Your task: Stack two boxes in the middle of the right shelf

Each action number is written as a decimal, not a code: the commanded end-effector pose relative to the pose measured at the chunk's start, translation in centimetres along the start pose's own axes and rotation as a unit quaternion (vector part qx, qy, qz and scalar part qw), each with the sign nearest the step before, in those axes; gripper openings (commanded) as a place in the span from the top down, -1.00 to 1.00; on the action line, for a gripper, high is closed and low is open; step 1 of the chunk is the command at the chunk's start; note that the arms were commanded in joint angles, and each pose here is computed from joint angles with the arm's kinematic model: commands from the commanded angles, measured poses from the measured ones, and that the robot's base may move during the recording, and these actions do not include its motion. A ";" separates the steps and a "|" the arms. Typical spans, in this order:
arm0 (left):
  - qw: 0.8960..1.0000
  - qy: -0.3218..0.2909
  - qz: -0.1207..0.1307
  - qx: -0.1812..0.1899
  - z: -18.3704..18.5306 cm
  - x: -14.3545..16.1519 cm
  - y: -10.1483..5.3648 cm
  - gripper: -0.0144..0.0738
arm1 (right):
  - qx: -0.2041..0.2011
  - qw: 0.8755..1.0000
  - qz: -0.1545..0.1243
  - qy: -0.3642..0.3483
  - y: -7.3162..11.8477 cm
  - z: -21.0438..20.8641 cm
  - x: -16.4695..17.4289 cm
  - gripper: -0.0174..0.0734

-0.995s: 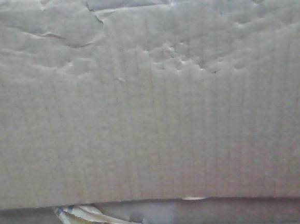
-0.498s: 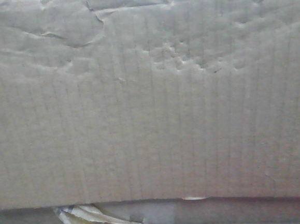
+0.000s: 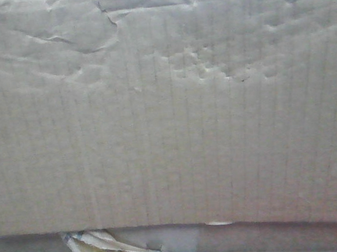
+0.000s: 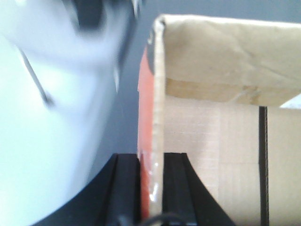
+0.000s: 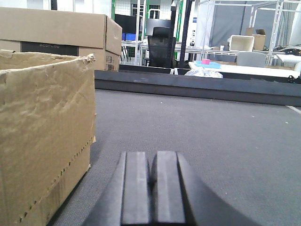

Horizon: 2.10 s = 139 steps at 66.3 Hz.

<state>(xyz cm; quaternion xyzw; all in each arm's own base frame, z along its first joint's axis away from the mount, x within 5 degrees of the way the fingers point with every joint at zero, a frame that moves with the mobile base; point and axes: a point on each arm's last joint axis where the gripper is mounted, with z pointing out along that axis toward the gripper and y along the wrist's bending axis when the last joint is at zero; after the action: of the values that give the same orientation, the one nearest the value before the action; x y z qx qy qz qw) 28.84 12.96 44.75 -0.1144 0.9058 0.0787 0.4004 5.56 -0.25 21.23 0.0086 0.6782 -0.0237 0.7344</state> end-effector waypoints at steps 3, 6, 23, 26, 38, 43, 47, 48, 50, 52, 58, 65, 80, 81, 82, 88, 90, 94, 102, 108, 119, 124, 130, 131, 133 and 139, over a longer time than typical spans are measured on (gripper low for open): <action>0.999 -0.046 -0.017 0.023 -4.3 -2.2 -2.2 0.92 | 0.001 1.000 -0.002 -0.008 0.0 0.0 -0.2 0.98; 0.998 -0.062 -0.014 0.030 -5.8 -3.0 -3.4 0.92 | 0.001 1.000 -0.002 -0.008 0.0 0.0 -0.2 0.98; 0.991 -0.105 0.000 0.084 -10.5 -3.6 -12.3 0.92 | 0.001 1.000 -0.002 -0.008 0.0 0.0 -0.2 0.98; 0.989 -0.107 0.005 0.100 -11.0 -3.3 -14.1 0.92 | 0.001 1.000 -0.002 -0.008 0.0 0.0 -0.2 0.98; 0.982 -0.095 0.016 0.165 -12.2 -1.7 -20.6 0.92 | 0.001 1.000 -0.002 -0.008 0.0 0.0 -0.2 0.98; 0.980 -0.084 0.026 0.180 -12.1 -0.9 -23.1 0.92 | 0.001 1.000 -0.002 -0.008 0.0 0.0 -0.2 0.98; 0.980 -0.065 0.035 0.185 -11.2 -0.2 -24.7 0.92 | 0.001 1.000 -0.002 -0.008 0.0 0.0 -0.2 0.98; 0.980 -0.063 0.037 0.186 -11.1 0.0 -24.9 0.92 | 0.001 1.000 -0.002 -0.008 0.0 0.0 -0.2 0.98; 0.980 -0.051 0.044 0.185 -10.5 0.4 -25.5 0.92 | 0.001 1.000 -0.002 -0.008 0.0 0.0 -0.2 0.98; 0.981 -0.038 0.052 0.183 -9.9 0.9 -26.1 0.92 | 0.001 1.000 -0.002 -0.008 0.0 0.0 -0.2 0.98; 0.982 0.012 0.070 0.178 -7.5 2.7 -27.5 0.92 | 0.001 1.000 -0.002 -0.008 0.0 0.0 -0.2 0.98; 0.983 0.067 0.070 0.154 -5.0 5.0 -28.1 0.92 | 0.001 1.000 -0.002 -0.008 0.0 0.0 -0.2 0.98; 0.973 0.144 0.062 0.167 -1.0 9.7 -29.7 0.92 | 0.001 1.000 -0.002 -0.008 0.0 0.0 -0.2 0.98; 0.973 0.147 0.061 0.169 -0.8 9.9 -29.7 0.92 | 0.001 1.000 -0.002 -0.008 0.0 0.0 -0.2 0.98; 0.972 0.149 0.061 0.170 -0.7 10.1 -29.8 0.92 | 0.001 1.000 -0.002 -0.008 0.0 0.0 -0.2 0.98; 0.971 0.155 0.063 0.173 0.1 10.9 -30.0 0.92 | 0.001 1.000 -0.002 -0.008 0.0 0.0 -0.2 0.98; 0.971 0.156 0.064 0.173 0.2 11.1 -30.0 0.92 | 0.001 1.000 -0.002 -0.008 0.0 0.0 -0.2 0.98; 0.970 0.159 0.066 0.171 0.5 11.4 -30.1 0.92 | 0.001 1.000 -0.002 -0.008 0.0 0.0 -0.2 0.98; 0.971 0.153 0.069 0.170 0.6 11.4 -30.0 0.92 | 0.001 1.000 -0.002 -0.008 0.0 0.0 -0.2 0.98; 0.972 0.149 0.073 0.166 0.7 11.3 -30.0 0.92 | 0.001 1.000 -0.002 -0.008 0.0 0.0 -0.2 0.98; 0.972 0.150 0.072 0.168 0.6 11.4 -30.0 0.90 | 0.001 1.000 -0.002 -0.008 0.0 0.0 -0.2 0.98; 0.971 0.150 0.072 0.168 0.6 11.4 -30.0 0.75 | 0.001 1.000 -0.002 -0.008 0.0 0.0 -0.2 0.98; 0.971 0.150 0.073 0.168 0.6 11.4 -30.0 0.48 | 0.001 1.000 -0.002 -0.008 0.0 0.0 -0.2 0.98; 0.971 0.151 0.072 0.170 0.6 11.4 -30.1 0.43 | 0.001 1.000 -0.002 -0.008 0.0 0.0 -0.2 0.98; 0.971 0.153 0.071 0.171 0.6 11.4 -30.1 0.32 | 0.001 1.000 -0.002 -0.008 0.0 0.0 -0.2 0.98; 0.970 0.154 0.070 0.172 0.6 11.4 -30.1 0.10 | 0.001 1.000 -0.002 -0.008 0.0 0.0 -0.2 0.98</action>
<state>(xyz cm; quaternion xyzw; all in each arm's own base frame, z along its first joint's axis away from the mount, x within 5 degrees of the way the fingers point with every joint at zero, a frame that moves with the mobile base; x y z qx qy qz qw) 30.12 -17.31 33.96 0.0112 0.9645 -0.0573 0.2574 5.58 -0.25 21.22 0.0086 0.6789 -0.0237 0.7338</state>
